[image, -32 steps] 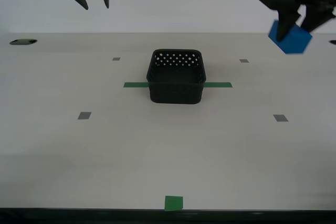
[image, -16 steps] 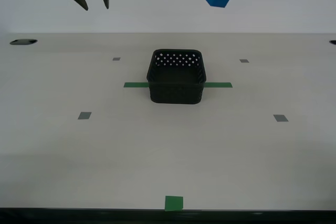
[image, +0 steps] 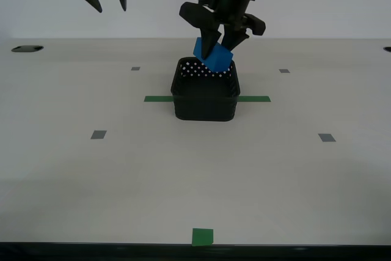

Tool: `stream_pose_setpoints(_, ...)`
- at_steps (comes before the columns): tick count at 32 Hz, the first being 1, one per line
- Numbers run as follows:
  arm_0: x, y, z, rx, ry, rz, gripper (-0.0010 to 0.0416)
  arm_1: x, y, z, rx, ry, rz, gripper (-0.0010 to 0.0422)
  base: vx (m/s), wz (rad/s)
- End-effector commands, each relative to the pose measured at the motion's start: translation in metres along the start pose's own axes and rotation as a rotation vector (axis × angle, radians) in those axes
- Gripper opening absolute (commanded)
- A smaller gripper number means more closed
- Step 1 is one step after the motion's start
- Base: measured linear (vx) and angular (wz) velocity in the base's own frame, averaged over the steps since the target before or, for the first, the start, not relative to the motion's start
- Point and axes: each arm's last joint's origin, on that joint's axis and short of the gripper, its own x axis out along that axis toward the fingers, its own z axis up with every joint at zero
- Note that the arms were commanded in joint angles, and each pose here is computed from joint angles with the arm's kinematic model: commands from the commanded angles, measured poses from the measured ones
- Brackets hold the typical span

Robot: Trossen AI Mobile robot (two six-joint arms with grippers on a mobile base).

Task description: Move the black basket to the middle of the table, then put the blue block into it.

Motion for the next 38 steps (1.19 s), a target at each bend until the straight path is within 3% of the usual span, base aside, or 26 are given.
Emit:
stream_pose_setpoints(1,-0.0033,0.0013,0.0008,-0.006,-0.010,0.003,0.0000,-0.0002,0.0000,0.0003,0.002,-0.003,-0.002,0.0259,0.000,0.000)
stream_pose_setpoints(6,-0.0033,0.0014,0.0021,-0.008,-0.024,0.003,0.0006,-0.0002,-0.0002,0.0007,0.002,-0.007,-0.003,0.0259,0.000,0.000)
stream_pose_setpoints(9,-0.0033,0.0014,0.0026,-0.010,-0.028,0.003,0.0036,-0.0002,-0.0002,0.0007,0.002,-0.007,-0.003,0.0259,0.000,0.000)
stream_pose_setpoints(10,-0.0033,0.0014,0.0025,-0.010,-0.027,0.003,0.0082,-0.0002,-0.0001,0.0008,0.004,-0.007,-0.003,0.0259,0.000,0.000)
stream_pose_setpoints(15,-0.0033,0.0014,0.0024,-0.009,-0.027,0.003,0.0175,-0.0002,0.0001,0.0008,0.005,-0.007,-0.003,0.0259,0.000,0.000)
stream_pose_setpoints(16,-0.0033,0.0014,0.0025,-0.010,-0.027,0.003,0.0234,-0.0002,-0.0001,0.0008,0.005,-0.007,-0.003,0.0259,0.000,0.000)
stream_pose_setpoints(18,-0.0033,0.0014,0.0024,-0.010,-0.027,0.003,0.0285,-0.0002,0.0001,0.0008,0.004,-0.007,-0.003,0.0259,0.000,0.000)
stream_pose_setpoints(19,-0.0033,0.0014,0.0024,-0.010,-0.027,0.003,0.0344,-0.0002,-0.0001,0.0008,0.005,-0.007,-0.003,0.0259,0.000,0.000)
stream_pose_setpoints(22,-0.0033,0.0014,0.0024,-0.009,-0.026,0.003,0.0403,-0.0002,-0.0002,0.0007,0.005,-0.007,-0.003,0.0259,0.000,0.000)
stream_pose_setpoints(30,-0.0033,0.0014,0.0019,-0.009,-0.022,0.003,0.0357,-0.0002,-0.0002,0.0007,0.005,-0.007,-0.003,0.0259,0.000,0.000)
stream_pose_setpoints(38,-0.0033,0.0014,0.0030,-0.011,-0.032,0.003,0.0385,-0.0005,-0.0008,0.0025,0.004,-0.024,-0.008,0.0259,0.000,0.000)
